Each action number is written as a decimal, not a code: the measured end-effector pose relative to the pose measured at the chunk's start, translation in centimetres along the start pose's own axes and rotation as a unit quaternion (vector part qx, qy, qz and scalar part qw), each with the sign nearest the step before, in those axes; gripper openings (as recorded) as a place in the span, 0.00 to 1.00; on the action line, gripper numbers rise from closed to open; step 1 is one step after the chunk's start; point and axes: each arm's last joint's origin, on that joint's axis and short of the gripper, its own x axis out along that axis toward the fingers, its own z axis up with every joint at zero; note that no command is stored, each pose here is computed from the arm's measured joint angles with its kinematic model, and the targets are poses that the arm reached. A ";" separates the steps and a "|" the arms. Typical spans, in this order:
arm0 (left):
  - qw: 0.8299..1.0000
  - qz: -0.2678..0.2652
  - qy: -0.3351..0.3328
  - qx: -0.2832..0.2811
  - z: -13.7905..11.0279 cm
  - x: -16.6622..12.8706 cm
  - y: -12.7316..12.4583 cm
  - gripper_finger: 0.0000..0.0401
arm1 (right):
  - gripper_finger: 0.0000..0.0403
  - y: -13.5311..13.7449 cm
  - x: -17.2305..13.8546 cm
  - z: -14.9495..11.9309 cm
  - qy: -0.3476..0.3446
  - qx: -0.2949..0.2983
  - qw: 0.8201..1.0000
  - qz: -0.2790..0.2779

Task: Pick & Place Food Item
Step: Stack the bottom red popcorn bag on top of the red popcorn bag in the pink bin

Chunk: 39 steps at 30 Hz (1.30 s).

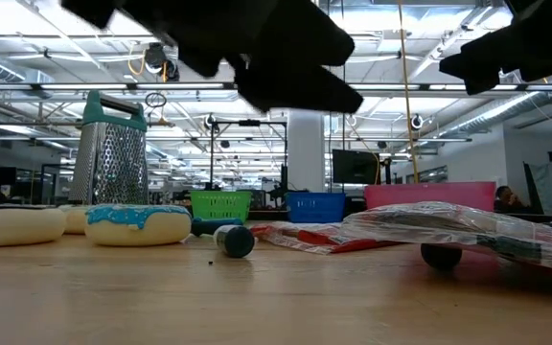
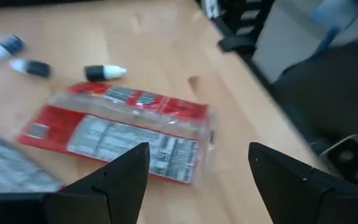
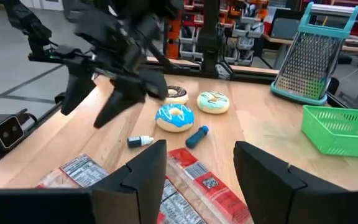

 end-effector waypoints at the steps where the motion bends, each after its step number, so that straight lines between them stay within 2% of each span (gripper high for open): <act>1: 1.000 0.020 0.008 0.022 0.4 0.0 -0.5 0.68 | 0.44 0.0 0.0 0.0 0.002 -0.004 1.000 0.000; 3: 0.993 0.077 0.044 0.077 1.0 -0.2 -1.4 0.68 | 0.43 0.0 0.0 -0.1 0.004 -0.012 1.000 0.000; 5: 0.978 0.134 0.079 0.139 1.6 -0.6 -2.1 0.68 | 0.43 0.0 0.0 -0.1 0.006 -0.022 1.000 0.000; 8: 0.957 0.180 0.104 0.200 1.9 -0.5 -2.6 0.68 | 0.43 0.0 0.1 -0.2 0.007 -0.036 0.999 -0.002; 13: 0.936 0.172 0.123 0.281 0.3 1.4 -4.4 0.68 | 0.43 0.1 0.2 -0.2 0.006 -0.036 0.999 -0.001; 19: 0.901 0.161 0.126 0.382 -2.2 4.0 -6.0 0.68 | 0.42 0.1 0.4 -0.2 0.004 -0.024 1.000 -0.002; 24: 0.890 0.175 0.127 0.401 -3.6 5.6 -5.6 0.68 | 0.42 0.2 0.5 -0.3 0.008 -0.025 1.000 -0.002; 29: 0.883 0.184 0.115 0.416 -3.6 6.3 -4.9 0.68 | 0.42 0.2 0.5 -0.4 0.011 -0.026 1.000 -0.002; 36: 0.891 0.199 0.106 0.394 -3.3 6.5 -3.7 0.67 | 0.42 0.2 0.5 -0.4 0.011 -0.026 1.000 -0.002; 39: 0.895 0.202 0.107 0.383 -3.3 6.5 -3.3 0.61 | 0.42 0.2 0.5 -0.4 0.012 -0.026 1.000 -0.002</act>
